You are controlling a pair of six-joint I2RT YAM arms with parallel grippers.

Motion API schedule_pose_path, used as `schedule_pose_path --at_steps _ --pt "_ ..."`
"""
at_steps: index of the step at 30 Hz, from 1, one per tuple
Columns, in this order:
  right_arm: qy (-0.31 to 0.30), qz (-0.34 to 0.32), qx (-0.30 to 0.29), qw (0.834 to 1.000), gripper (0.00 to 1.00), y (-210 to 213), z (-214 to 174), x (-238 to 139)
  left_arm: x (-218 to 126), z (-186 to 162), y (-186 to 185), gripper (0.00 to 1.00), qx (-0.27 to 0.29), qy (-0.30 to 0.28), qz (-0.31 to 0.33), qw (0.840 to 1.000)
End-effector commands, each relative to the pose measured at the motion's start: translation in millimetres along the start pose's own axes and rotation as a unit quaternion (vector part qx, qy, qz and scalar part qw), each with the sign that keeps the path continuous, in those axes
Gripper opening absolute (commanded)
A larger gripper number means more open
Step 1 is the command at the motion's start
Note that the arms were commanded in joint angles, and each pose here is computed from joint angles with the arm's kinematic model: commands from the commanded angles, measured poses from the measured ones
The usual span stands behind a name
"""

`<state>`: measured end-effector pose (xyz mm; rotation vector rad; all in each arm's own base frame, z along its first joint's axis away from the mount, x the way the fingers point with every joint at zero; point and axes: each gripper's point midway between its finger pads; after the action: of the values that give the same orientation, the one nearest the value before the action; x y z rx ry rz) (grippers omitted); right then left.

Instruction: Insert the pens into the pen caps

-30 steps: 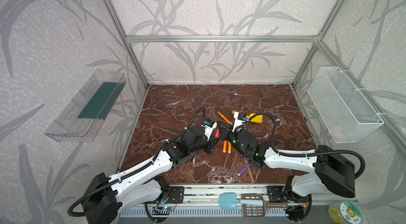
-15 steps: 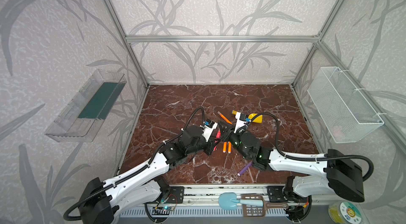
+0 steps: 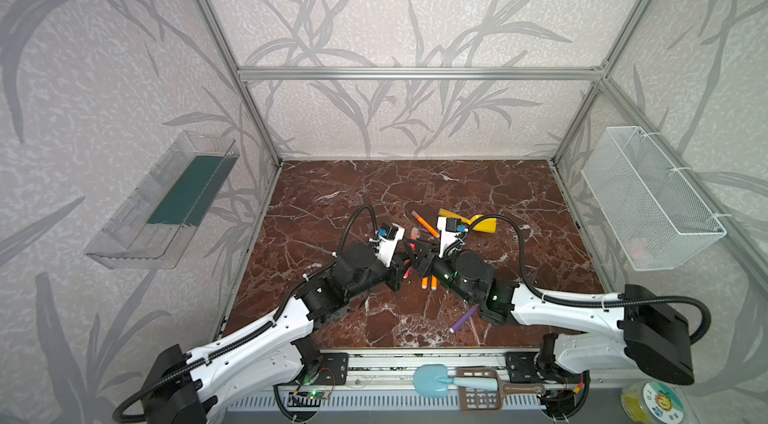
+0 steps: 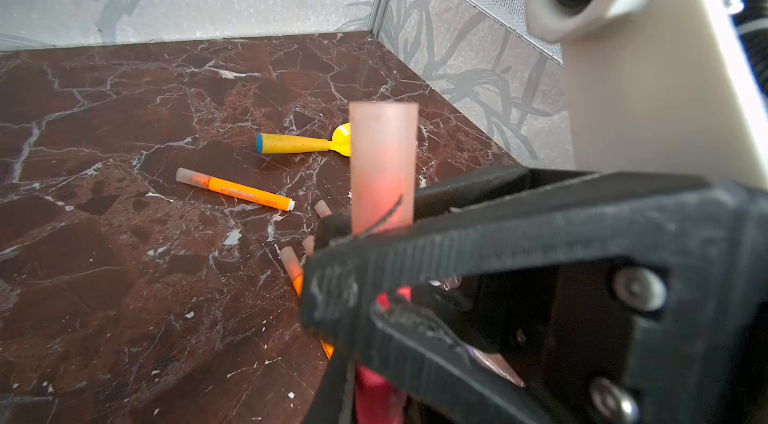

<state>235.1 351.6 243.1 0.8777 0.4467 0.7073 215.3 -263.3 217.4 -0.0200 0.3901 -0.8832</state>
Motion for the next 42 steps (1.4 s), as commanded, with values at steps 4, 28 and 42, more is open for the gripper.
schedule_pose_path --at_steps 4,28,42 --pt "0.055 -0.037 -0.016 0.998 0.2 -27.5 -28.3 8.5 -9.2 45.6 -14.8 0.0 0.007 -0.088 -0.023 0.996" --pt "0.094 -0.225 -0.015 0.97 0.01 -165.0 -75.2 38.8 -34.4 -74.3 49.9 0.65 -0.1 0.03 0.137 0.985" --pt "0.085 -0.271 -0.038 0.958 0.18 -197.0 -69.0 44.7 -29.7 -85.7 40.7 0.65 -0.094 0.068 0.128 0.985"
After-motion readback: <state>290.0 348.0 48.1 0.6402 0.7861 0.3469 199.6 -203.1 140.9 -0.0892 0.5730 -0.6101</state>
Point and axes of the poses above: each gripper's point midway between its finger pads, its own x axis out along the fingers, its own y axis along the line the jaws close on, z = x × y, and after that the axes turned 10 degrees about x, right-handed
